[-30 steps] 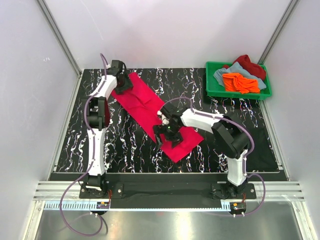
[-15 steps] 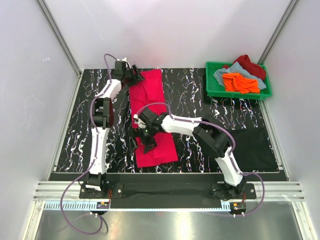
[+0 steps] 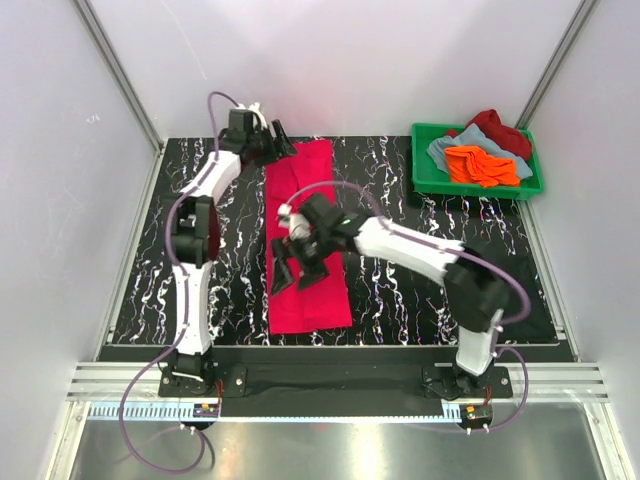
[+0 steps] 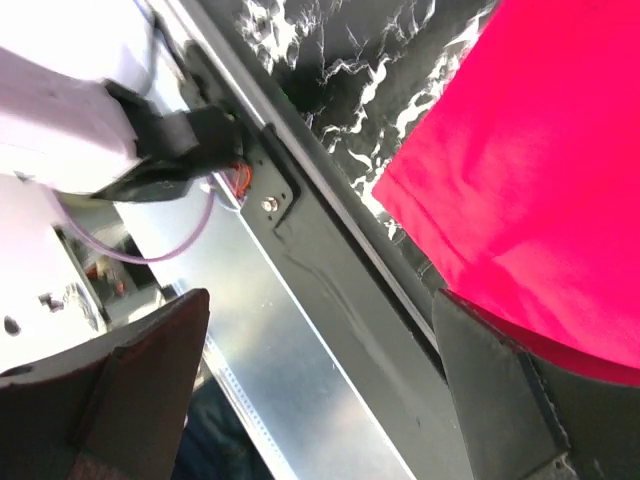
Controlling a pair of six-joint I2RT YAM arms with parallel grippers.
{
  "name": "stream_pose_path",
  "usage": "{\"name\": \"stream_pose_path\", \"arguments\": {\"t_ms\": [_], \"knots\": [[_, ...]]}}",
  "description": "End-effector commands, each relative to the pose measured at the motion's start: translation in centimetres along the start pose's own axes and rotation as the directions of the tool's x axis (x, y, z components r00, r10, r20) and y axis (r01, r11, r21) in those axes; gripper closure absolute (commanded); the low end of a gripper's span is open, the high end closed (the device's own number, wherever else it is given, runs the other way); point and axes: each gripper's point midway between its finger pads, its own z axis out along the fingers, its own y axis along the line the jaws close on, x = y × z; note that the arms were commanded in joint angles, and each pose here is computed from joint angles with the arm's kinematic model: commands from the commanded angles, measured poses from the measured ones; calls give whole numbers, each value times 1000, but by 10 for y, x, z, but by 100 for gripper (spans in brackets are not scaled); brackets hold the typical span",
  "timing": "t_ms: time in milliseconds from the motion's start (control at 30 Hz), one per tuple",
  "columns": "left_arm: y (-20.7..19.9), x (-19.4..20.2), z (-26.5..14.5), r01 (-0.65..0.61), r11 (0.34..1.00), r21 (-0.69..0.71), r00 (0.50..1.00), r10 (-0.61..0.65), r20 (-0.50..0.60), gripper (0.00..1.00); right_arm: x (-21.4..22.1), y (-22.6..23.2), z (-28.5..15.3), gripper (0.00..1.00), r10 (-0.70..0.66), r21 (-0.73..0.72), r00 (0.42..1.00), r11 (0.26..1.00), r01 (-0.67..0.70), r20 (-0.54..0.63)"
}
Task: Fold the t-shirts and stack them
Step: Fold the tshirt
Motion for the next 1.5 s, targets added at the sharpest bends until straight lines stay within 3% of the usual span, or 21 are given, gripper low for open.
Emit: {"name": "stream_pose_path", "arguments": {"t_ms": [0,100,200,367,633,867,933,1033,1167,1300,1467], "knots": [[-49,-43,-60,-94,995,25,987,90,134,25,-7,-28,-62,0,60,45,995,997,-64,84],[-57,-14,-55,-75,997,31,995,73,75,27,5,-62,-72,0,164,56,983,984,-168,77],[-70,18,-39,-70,997,38,998,70,9,29,21,-68,-70,0,154,53,987,986,-156,45],[-48,44,-12,-34,998,-49,999,33,-25,30,49,-86,-67,0,222,97,975,970,-223,20],[-19,69,37,37,995,-92,997,-43,-58,31,61,-112,-108,0,297,162,936,931,-328,189],[-30,92,63,110,994,-14,985,-111,-136,32,59,-128,-143,0,330,194,886,894,-404,325],[-37,97,63,100,995,1,984,-99,-149,33,57,-138,-159,1,369,188,846,866,-464,386],[-57,96,55,60,997,38,986,-53,-157,32,59,-146,-173,0,390,170,810,849,-501,438],[-76,81,21,13,999,32,981,-7,-194,28,65,-146,-169,0,379,158,837,869,-469,395],[-105,41,-41,-19,999,49,990,25,-137,25,71,-142,-160,5,396,120,854,881,-457,338],[-129,22,-115,-66,995,71,992,73,-99,22,83,-143,-147,12,407,83,871,892,-444,276]]}}
